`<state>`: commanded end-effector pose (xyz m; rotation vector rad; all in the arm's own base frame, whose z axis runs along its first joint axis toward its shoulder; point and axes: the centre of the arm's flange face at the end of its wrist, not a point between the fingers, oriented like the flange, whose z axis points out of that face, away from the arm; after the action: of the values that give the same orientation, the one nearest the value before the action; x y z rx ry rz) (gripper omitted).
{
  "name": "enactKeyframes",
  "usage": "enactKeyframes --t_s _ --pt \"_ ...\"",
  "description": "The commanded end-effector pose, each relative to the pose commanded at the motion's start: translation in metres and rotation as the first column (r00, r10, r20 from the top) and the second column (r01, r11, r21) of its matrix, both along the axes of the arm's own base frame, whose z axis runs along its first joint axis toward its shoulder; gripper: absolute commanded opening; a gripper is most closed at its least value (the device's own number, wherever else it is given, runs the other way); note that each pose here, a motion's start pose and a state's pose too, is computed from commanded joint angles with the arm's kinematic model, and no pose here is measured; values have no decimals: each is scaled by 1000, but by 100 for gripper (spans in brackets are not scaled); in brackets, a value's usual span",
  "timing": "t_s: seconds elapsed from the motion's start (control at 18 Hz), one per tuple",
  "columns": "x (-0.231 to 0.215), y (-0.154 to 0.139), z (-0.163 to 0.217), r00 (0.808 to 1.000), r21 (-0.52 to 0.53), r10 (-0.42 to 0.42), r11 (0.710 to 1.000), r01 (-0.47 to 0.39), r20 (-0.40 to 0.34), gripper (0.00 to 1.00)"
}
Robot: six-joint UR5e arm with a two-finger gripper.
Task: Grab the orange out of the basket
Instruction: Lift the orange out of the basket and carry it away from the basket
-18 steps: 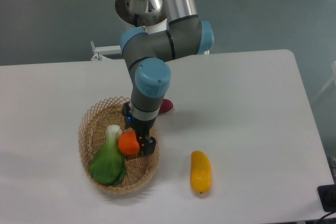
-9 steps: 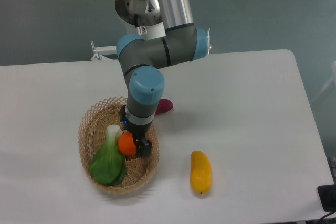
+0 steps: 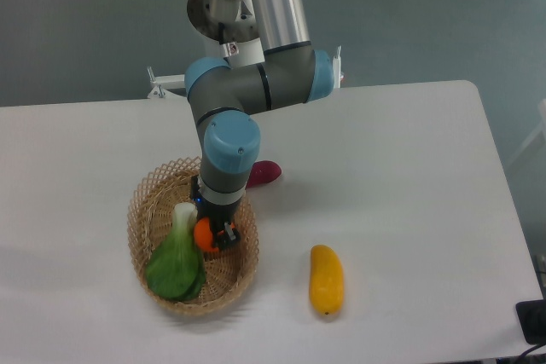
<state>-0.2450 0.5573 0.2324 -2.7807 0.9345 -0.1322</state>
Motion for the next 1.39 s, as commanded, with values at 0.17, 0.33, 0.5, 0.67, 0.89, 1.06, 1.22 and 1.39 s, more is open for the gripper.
enactKeyframes --t_s 0.17,0.33,0.5,0.67,0.89,1.06,1.22,1.39 --pt "-3 1 6 999 0 46 999 -46 4 48" --pt "-8 -2 16 997 8 73 997 -73 -4 49" --pt "-25 -1 35 981 29 195 980 -195 -3 51" --pt "-46 1 53 962 55 274 960 -273 -12 52" --pt "-80 -16 66 943 60 329 943 -327 -48 52" --pt "-101 -31 74 925 48 365 931 -362 -108 52" --pt "-115 -36 78 918 56 380 925 -376 -114 52" --pt "-146 -51 94 896 84 425 905 -417 -132 52"
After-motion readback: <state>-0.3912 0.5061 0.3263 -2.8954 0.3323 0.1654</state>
